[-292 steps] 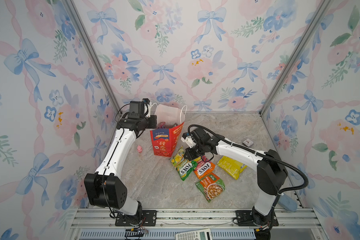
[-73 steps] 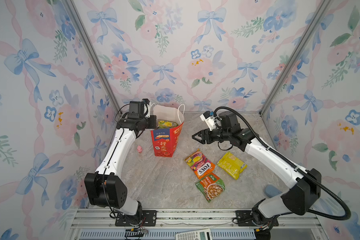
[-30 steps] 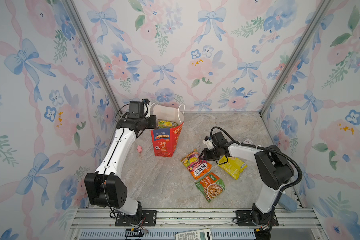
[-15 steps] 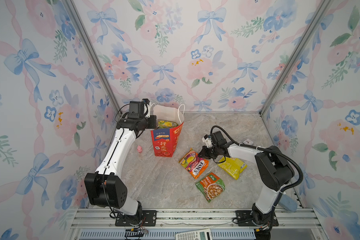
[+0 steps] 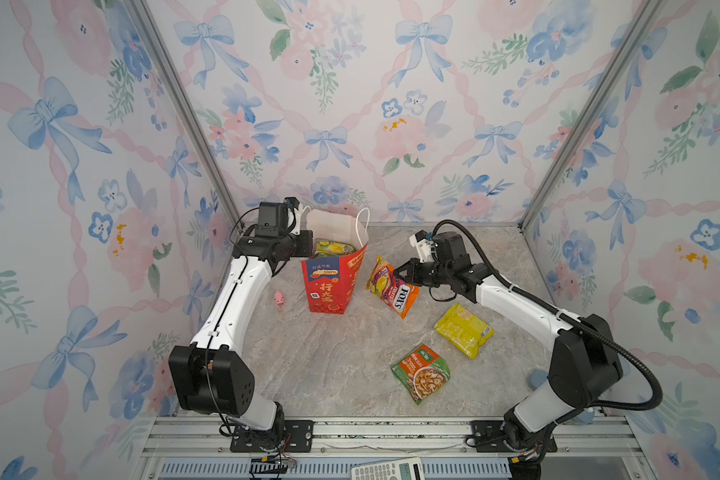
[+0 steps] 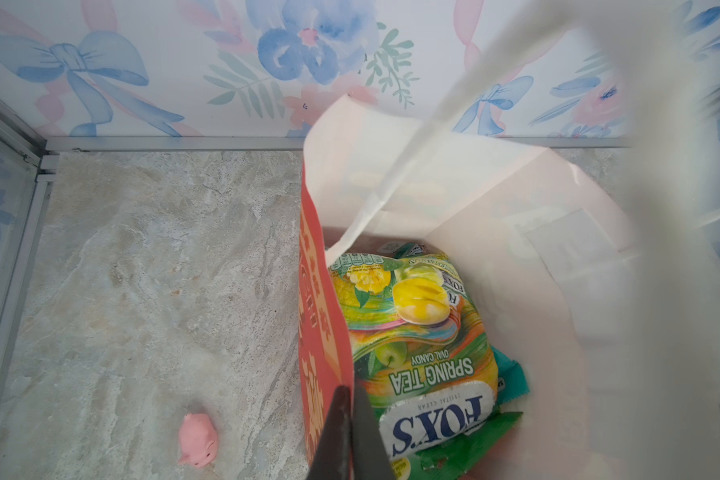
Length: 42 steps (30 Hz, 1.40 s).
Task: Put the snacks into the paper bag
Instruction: 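Lift the Fox's Fruits packet with the right gripper toward the bag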
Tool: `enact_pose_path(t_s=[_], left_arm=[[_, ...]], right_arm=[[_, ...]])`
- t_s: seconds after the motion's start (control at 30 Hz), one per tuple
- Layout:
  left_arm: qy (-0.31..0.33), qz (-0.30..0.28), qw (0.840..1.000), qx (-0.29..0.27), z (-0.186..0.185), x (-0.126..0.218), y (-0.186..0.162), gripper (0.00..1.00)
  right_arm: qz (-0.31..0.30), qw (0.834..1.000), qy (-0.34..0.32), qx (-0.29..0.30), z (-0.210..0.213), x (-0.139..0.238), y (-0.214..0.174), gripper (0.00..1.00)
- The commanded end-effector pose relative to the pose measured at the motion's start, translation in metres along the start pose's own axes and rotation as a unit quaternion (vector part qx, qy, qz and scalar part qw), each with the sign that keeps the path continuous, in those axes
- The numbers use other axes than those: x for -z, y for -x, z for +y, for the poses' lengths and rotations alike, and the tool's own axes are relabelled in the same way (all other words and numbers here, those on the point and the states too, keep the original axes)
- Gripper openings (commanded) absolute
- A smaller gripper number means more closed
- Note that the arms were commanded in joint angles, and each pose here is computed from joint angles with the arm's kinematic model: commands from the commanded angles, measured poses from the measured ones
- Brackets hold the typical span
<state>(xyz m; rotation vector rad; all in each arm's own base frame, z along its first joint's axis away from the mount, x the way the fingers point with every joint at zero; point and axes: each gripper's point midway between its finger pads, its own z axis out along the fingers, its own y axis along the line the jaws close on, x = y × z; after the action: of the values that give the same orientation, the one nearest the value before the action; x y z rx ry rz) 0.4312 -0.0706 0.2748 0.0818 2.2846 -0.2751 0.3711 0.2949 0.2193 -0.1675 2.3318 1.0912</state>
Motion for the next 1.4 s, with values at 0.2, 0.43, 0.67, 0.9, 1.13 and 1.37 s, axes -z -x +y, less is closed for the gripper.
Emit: enact_pose_path(t_s=[0.2, 0.43, 0.67, 0.9, 1.13, 1.37], left_arm=[[-0.007, 0.0, 1.0, -0.01, -0.002, 0.002, -0.002, 0.0], [-0.006, 0.001, 1.0, -0.009, -0.002, 0.001, -0.002, 0.0], [-0.009, 0.0, 1.0, -0.009, -0.003, 0.002, -0.002, 0.0], [-0.015, 0.0, 1.0, -0.007, -0.005, 0.001, -0.002, 0.0], [-0.013, -0.001, 1.0, -0.008, -0.004, 0.003, -0.002, 0.0], [-0.016, -0.004, 1.0, -0.008, -0.006, 0.005, 0.0, 0.0]], right_arm=[[-0.046, 0.997, 0.031, 0.053, 0.061, 0.04, 0.038, 0.0], [-0.053, 0.99, 0.05, 0.117, 0.107, 0.071, 0.032, 0.0], [-0.064, 0.98, 0.079, 0.169, 0.156, 0.091, 0.024, 0.0], [-0.066, 0.971, 0.121, 0.195, 0.2, 0.088, 0.024, 0.0], [-0.085, 0.963, 0.15, 0.207, 0.234, 0.082, 0.043, 0.0], [-0.101, 0.963, 0.149, 0.203, 0.245, 0.052, 0.07, 0.0]])
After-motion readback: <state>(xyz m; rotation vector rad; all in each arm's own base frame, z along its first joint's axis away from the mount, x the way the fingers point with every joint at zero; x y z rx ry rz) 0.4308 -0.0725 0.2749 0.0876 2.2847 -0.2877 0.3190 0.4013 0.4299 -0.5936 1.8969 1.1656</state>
